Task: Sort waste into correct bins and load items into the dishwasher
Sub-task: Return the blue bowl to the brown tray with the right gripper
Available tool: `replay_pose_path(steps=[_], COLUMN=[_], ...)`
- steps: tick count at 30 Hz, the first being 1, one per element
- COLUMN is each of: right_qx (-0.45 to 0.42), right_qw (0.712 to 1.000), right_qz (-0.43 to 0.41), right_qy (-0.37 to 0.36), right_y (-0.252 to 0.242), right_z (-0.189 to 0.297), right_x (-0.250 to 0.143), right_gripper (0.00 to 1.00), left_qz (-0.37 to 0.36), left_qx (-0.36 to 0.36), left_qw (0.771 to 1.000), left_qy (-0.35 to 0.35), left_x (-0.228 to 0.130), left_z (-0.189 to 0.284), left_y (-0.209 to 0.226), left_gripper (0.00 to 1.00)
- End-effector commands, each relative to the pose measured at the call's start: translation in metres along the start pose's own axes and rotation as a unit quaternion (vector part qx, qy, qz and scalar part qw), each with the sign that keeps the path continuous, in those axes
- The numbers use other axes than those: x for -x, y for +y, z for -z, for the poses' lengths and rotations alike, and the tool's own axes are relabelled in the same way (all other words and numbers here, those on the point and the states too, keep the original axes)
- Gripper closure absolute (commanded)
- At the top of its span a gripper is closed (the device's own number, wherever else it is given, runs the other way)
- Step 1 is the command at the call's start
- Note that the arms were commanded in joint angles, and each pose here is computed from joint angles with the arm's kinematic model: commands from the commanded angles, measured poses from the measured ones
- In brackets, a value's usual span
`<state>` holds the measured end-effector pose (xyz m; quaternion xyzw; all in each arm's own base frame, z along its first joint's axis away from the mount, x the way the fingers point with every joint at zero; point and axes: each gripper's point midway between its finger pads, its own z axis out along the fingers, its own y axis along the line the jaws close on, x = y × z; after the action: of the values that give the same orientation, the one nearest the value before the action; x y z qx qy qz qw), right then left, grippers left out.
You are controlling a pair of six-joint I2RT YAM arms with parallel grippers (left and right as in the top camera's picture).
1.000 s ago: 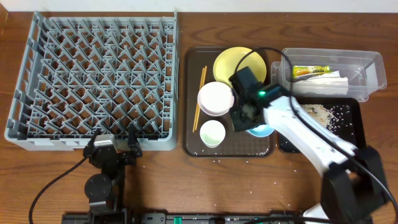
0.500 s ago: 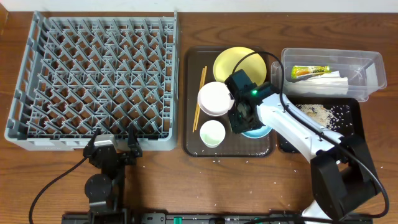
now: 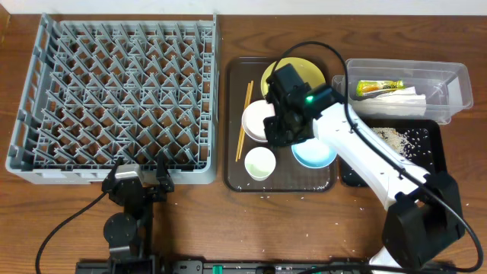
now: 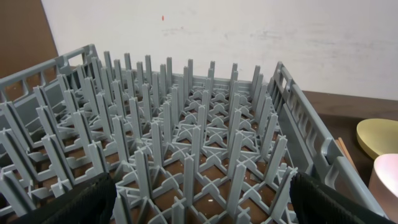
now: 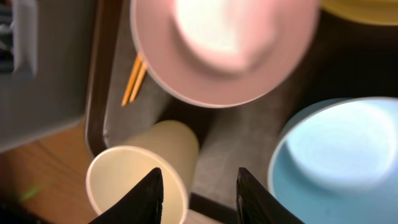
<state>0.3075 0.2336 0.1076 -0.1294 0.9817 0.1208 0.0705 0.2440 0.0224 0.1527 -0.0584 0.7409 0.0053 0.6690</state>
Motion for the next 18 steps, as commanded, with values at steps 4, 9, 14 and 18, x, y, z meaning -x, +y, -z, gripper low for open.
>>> replay_pose_path(steps=[4,9,14,18], right_qx=[-0.005,-0.027,-0.029,-0.034], right_qw=[1.0,0.999,0.999,0.999], right_qz=[0.022,0.017,0.016,0.015], right_qy=[0.012,0.026,0.031,0.039], right_y=[0.018,0.013,0.012,0.01], right_z=[-0.008,-0.02,-0.024,-0.031], right_x=[-0.018,-0.027,-0.028,-0.03], right_gripper=[0.6,0.61,0.62,0.63], left_qz=[-0.002,-0.002,-0.002,-0.002], left_qx=[-0.003,-0.003,-0.003,-0.003], left_qw=[1.0,1.0,1.0,1.0], left_qy=[0.024,0.024,0.024,0.024], left_x=[-0.015,-0.015,-0.015,-0.015], left_z=[-0.001,-0.001,-0.001,-0.001], left_y=[0.0,0.0,0.0,0.0], left_gripper=[0.1,0.1,0.09,0.09])
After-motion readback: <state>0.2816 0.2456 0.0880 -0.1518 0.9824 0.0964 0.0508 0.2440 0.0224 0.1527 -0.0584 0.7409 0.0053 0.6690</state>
